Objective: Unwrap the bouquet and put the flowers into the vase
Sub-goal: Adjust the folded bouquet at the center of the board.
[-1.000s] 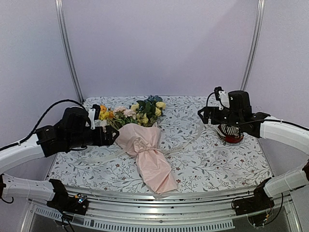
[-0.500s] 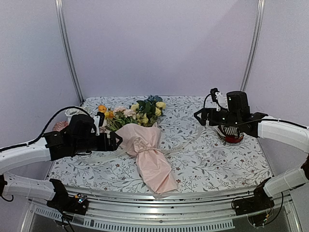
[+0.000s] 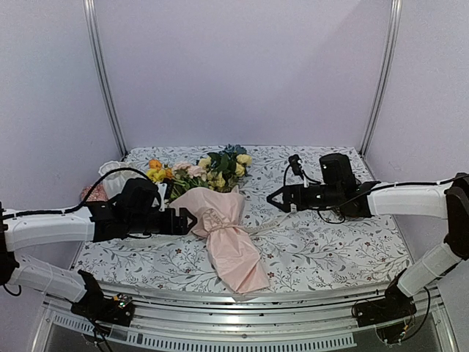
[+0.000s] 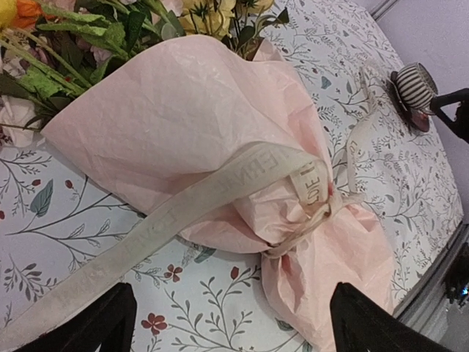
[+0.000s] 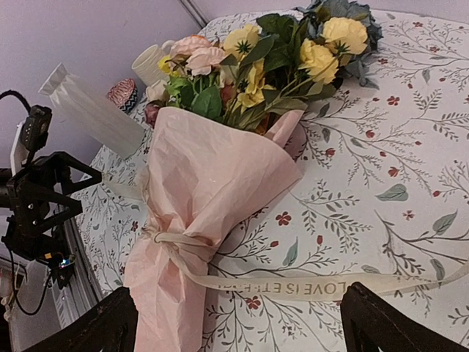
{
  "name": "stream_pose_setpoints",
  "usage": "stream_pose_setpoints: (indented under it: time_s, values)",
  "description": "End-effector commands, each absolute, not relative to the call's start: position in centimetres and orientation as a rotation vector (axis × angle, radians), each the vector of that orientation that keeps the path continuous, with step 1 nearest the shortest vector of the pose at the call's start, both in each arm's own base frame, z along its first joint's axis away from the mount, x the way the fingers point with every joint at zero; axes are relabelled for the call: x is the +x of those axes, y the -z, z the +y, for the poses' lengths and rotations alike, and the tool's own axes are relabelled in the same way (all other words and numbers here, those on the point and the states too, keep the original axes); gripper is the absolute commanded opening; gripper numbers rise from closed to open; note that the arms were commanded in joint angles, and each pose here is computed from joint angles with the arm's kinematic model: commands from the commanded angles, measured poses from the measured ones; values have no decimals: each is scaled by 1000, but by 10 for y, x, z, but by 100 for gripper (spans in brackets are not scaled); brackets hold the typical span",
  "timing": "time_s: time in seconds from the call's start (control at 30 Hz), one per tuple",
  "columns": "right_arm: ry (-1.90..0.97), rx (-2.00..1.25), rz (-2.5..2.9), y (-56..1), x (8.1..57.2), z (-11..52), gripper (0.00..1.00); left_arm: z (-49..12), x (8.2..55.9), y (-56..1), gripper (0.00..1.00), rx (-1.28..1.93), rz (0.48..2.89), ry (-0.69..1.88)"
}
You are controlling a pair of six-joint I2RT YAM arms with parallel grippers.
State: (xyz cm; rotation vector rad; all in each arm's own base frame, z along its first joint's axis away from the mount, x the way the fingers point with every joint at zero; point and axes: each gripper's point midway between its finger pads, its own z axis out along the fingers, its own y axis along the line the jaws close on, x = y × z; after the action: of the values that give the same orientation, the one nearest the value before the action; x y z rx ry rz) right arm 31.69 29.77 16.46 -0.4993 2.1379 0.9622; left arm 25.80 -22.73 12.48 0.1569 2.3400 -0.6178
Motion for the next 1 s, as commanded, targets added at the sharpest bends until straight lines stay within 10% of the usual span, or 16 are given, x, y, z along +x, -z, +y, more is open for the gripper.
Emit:
stream_pose_setpoints:
  time_s: [0.0, 0.97]
  values:
    - [-1055, -562, 2151, -150, 299, 332, 99, -235, 263, -112, 94, 162, 2345, 656]
    - [-1122, -814, 2338, -58, 237, 413, 92, -269, 307, -82, 94, 313, 2257, 758]
